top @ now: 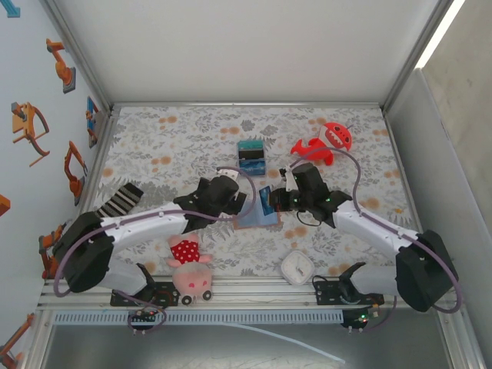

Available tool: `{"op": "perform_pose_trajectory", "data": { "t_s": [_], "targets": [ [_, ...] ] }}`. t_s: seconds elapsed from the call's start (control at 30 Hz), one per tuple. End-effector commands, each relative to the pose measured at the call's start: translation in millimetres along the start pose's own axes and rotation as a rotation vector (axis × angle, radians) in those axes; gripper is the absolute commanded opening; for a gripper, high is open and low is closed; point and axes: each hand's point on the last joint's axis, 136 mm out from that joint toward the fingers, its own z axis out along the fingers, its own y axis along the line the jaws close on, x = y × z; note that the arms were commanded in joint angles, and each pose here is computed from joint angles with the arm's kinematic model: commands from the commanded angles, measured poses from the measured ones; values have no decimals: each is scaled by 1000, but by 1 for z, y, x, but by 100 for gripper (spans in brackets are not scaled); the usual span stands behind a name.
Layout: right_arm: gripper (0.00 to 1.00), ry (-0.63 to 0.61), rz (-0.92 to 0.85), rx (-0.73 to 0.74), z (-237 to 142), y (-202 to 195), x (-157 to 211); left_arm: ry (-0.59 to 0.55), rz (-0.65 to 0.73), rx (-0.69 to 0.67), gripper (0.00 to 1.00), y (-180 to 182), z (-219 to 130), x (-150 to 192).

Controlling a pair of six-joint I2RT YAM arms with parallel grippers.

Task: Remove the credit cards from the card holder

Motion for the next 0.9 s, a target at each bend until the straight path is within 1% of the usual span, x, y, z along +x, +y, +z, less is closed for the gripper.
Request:
{"op": "perform_pose_trajectory", "data": {
  "t_s": [0.0, 0.1, 0.2, 0.27, 0.4, 0.57, 0.73, 0.77, 0.87],
  "targets": [
    [0, 1, -158, -34, -16, 18, -7, -62, -11, 61, 97, 1, -15, -8],
    [0, 8, -232, -84, -22, 32, -9, -120, -37, 187, 97, -4, -28, -17],
    [0, 32, -298, -157, -26, 49, -7, -164, -67, 379, 98, -16, -44, -23],
    [0, 49, -343, -198, -28, 60, -5, -205, -93, 465, 99, -16, -55, -31],
    [0, 93, -443, -281, -32, 83, 3, -231, -47, 595, 98, -23, -74, -34],
    [0, 147, -544, -376, -38, 103, 14, -206, 49, 737, 90, -43, -89, -28],
    [0, 192, -604, -450, -44, 112, 23, -210, 84, 867, 81, -56, -101, -28],
    [0, 197, -614, -463, -46, 114, 25, -211, 90, 888, 81, -58, -104, -28],
    [0, 217, -647, -508, -50, 118, 31, -204, 121, 977, 74, -65, -114, -25]
  ]
}}
